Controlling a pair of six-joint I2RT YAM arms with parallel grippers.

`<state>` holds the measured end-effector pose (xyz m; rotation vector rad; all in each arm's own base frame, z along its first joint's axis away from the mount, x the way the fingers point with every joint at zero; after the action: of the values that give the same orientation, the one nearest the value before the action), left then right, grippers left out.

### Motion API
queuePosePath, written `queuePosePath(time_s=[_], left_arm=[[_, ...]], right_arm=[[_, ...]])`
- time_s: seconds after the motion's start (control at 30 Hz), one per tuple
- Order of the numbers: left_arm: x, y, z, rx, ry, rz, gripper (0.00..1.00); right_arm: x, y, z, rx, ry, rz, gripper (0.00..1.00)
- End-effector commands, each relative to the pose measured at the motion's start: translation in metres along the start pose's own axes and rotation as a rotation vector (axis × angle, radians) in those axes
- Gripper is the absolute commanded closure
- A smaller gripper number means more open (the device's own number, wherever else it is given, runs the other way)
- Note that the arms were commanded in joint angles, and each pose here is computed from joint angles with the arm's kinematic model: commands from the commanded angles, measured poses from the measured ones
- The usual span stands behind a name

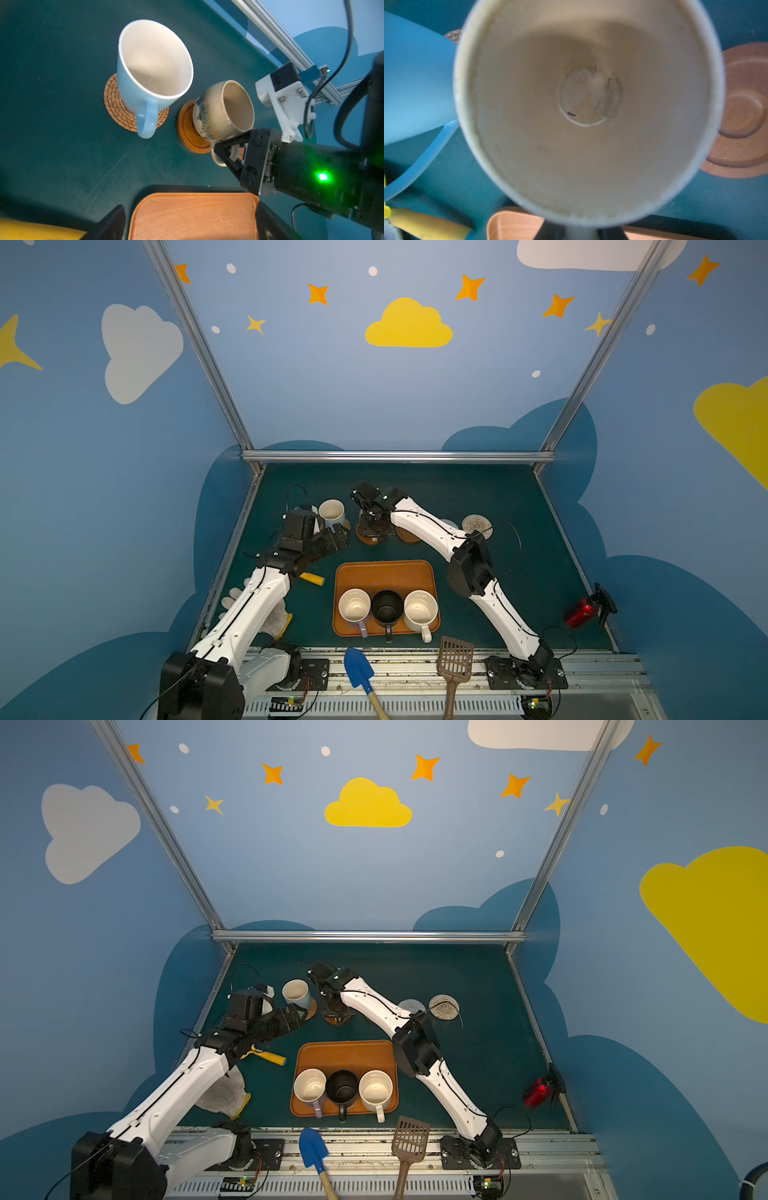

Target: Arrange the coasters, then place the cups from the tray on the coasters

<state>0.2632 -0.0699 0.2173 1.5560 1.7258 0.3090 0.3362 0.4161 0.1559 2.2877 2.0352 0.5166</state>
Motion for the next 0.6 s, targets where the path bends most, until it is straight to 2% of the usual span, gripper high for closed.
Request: queuePosePath(time_s=[0.0,0.47,0.57], left_arm=[[0.002,0.0,-0.004,-0.014,0.016,0.021,0.04],[0.0,0.002,-0.008,-0.021,0.006,0.026,0.04],[0.0,0.002,-0.009,-0.023,0.004,0.024,0.04]], right_arm=[[0.0,-0.003,0.004,0.008,-0.017,0.006,1.0],[-0.003,-0.015,0.009,0.034,-0.053,-0.035,1.0],[0.0,-0.021,0.013,0.071,-0.018,-0.052,1.0]])
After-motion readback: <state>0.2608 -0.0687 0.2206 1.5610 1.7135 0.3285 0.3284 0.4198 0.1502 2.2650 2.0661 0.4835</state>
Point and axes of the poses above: each gripper's point midway between its finger pads, its own z axis out along the fingers, its own x axis along the line the jaws close on, y = z × x, the point moved 8 cm from there along -z, back along the fingers, and after that the axes turned 14 degrees about z, right-handed, at the moved point
